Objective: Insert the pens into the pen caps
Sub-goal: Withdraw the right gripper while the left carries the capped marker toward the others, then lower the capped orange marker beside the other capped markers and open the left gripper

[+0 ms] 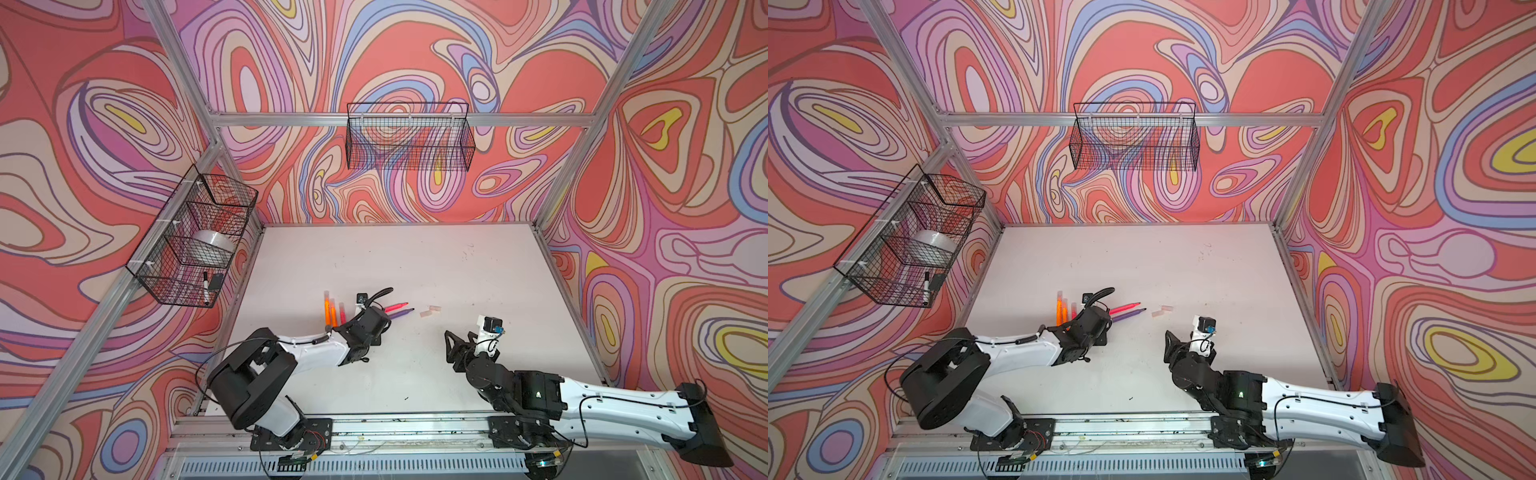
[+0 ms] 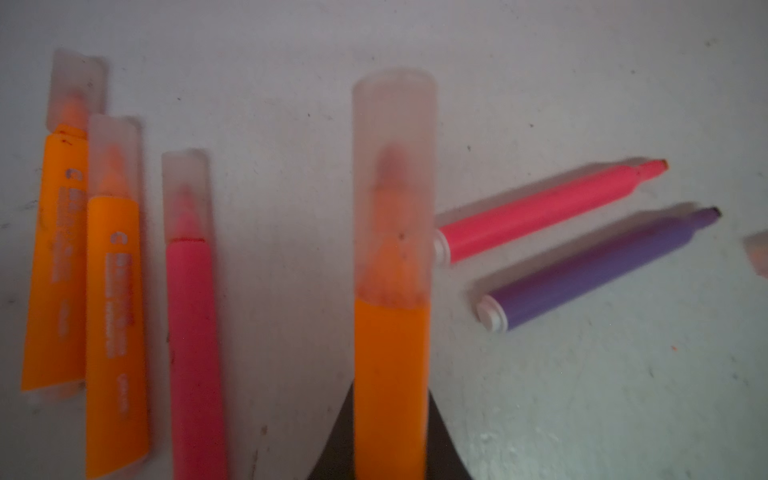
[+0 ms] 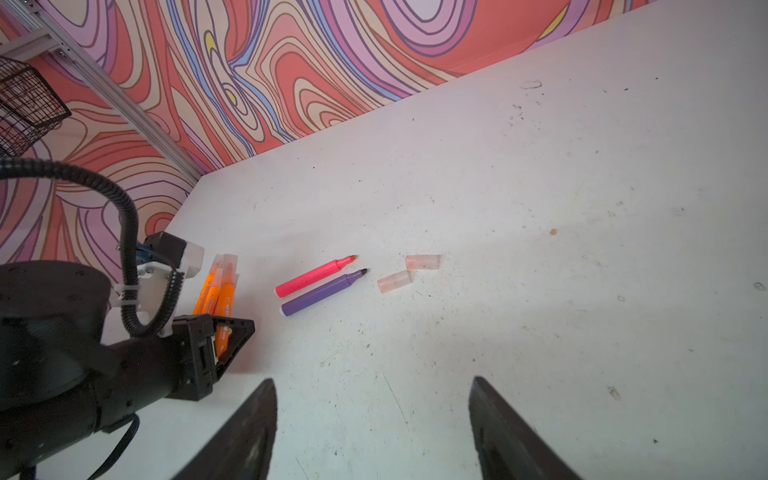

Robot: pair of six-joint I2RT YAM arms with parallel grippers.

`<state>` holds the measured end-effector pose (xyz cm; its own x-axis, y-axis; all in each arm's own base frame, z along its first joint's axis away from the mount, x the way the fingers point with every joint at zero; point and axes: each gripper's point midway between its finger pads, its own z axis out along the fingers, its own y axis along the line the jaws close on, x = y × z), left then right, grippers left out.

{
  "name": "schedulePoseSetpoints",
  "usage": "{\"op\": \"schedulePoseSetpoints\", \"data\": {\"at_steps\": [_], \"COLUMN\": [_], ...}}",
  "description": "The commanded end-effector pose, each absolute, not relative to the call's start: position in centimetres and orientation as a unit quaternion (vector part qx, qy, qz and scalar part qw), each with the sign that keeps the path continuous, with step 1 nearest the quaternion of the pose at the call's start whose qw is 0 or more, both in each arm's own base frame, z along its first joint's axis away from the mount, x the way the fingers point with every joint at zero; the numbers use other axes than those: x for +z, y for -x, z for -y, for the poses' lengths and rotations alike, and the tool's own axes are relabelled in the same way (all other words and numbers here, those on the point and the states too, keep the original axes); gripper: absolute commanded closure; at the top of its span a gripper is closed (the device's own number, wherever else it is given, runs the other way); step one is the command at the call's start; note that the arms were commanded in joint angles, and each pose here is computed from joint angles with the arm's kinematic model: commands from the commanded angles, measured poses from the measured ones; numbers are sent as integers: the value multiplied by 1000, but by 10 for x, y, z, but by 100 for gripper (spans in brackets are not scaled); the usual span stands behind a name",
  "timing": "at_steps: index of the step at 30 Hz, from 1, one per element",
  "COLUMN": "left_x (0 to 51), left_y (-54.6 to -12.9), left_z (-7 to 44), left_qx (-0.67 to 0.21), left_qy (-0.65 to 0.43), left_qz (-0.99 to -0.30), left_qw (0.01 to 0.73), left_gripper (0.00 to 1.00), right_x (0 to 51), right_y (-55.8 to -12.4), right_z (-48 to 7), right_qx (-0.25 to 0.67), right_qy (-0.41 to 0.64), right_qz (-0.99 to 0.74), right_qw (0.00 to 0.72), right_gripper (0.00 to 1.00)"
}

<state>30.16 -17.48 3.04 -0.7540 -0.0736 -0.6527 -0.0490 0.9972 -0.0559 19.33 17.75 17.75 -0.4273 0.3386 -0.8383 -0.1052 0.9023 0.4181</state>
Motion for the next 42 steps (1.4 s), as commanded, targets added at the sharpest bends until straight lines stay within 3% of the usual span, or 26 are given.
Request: {"op": "schedulePoseSetpoints", "data": {"at_steps": [1,22,31,42], "left_x": [19,-9,-11,-9], "left_y": [-303,-307,-290,-299], "left_z": [142,115,97,118], "left_qx": [59,107,125,78], "left_qy": [57,90,99,81], "left_qz": [-941,-948,-945,-952], "left_qw": [329,287,285,284], "left_gripper": [100,100,89,75], "right_x": [174,177,173,173], "right_y": [-191,-189,-192,-192], "right_z": [-164,-140,-146,-147], "right_qx": [199,193,193,185], "right_qy": [-78,-99,-99,-98], "right_qz": [-823,-812,-809,-813], "right_qw": [526,542,547,543], "right_gripper": [25,23,22,22]}}
